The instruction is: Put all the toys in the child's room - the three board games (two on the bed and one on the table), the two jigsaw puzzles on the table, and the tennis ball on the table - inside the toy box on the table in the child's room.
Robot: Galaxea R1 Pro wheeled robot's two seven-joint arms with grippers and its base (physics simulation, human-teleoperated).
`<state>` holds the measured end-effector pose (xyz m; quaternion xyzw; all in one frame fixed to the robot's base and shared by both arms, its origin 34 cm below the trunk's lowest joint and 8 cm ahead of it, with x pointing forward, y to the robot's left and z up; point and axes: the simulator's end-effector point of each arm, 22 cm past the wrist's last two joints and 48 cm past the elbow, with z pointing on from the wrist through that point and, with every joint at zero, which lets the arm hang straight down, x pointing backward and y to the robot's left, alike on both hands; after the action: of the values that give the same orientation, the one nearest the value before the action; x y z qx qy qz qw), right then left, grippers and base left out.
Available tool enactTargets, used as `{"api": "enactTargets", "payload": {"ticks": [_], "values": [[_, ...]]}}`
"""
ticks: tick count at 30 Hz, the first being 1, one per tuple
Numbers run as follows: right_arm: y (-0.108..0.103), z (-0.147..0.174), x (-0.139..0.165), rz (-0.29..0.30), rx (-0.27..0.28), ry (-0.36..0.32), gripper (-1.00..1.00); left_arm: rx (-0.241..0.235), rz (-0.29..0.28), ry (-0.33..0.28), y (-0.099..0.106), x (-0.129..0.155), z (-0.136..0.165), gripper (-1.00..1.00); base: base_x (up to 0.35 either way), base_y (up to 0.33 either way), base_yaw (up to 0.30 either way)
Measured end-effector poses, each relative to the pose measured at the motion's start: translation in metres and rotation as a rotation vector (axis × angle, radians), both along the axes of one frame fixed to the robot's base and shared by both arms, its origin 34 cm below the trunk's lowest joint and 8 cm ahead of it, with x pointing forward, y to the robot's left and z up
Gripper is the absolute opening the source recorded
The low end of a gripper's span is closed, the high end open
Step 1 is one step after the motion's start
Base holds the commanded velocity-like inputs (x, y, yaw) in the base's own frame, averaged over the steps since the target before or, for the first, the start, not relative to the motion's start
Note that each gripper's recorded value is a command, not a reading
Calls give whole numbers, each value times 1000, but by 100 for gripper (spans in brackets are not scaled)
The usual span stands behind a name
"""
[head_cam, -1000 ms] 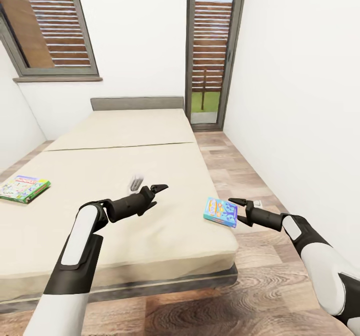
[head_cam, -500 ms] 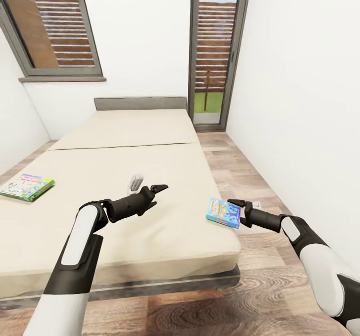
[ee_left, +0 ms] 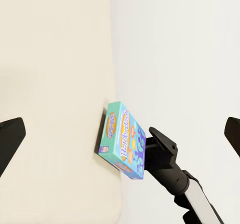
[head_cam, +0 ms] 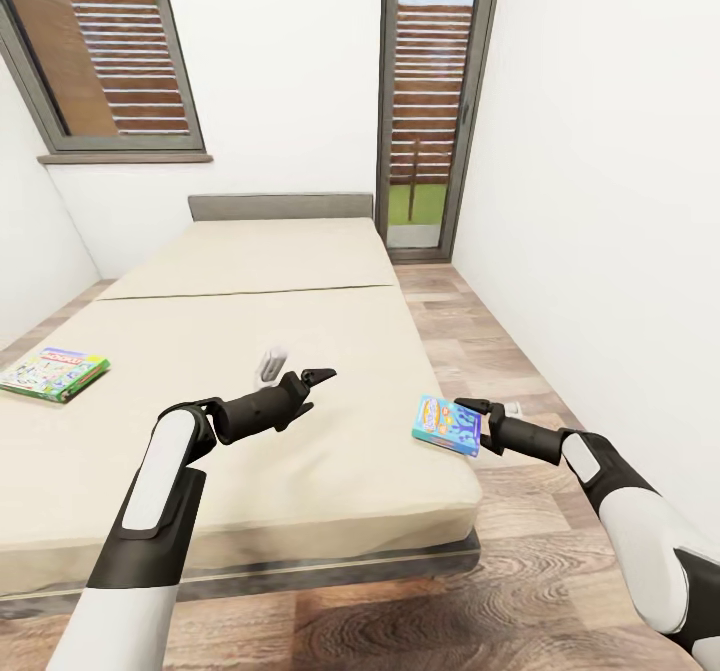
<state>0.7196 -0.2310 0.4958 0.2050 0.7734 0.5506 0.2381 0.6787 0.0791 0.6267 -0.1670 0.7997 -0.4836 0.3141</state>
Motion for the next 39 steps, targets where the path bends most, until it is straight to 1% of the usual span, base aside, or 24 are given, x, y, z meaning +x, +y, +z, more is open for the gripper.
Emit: {"api": "enactTargets", "payload": {"ticks": [1, 2, 6, 9, 10, 34, 35, 36, 39], "values": [[0, 0, 0, 0, 0, 0, 100, 0, 0, 0, 0, 0, 0, 100, 0, 0, 2], [0, 0, 0, 0, 0, 0, -100, 0, 0, 0, 0, 0, 0, 100, 0, 0, 1], [0, -1, 0, -4, 0, 1, -100, 0, 0, 0, 0, 0, 0, 100, 0, 0, 1], [-1, 5, 1, -16, 42, 8, -100, 0, 0, -1, 0, 0, 0, 100, 0, 0, 0], [-1, 7, 1, -15, 44, 6, -100, 0, 0, -1, 0, 0, 1, 100, 0, 0, 0], [0, 10, 3, -9, 34, -3, -100, 1, 2, 1, 1, 0, 0, 100, 0, 0, 0], [3, 20, -7, 73, 27, -74, -100, 15, 11, 16, 3, 0, -5, 100, 0, 0, 0], [3, 21, -9, 79, 34, -66, -100, 15, 11, 16, 3, 0, -5, 100, 0, 0, 0], [3, 21, -9, 82, 32, -68, -100, 16, 12, 17, 3, 0, -6, 100, 0, 0, 0]]}}
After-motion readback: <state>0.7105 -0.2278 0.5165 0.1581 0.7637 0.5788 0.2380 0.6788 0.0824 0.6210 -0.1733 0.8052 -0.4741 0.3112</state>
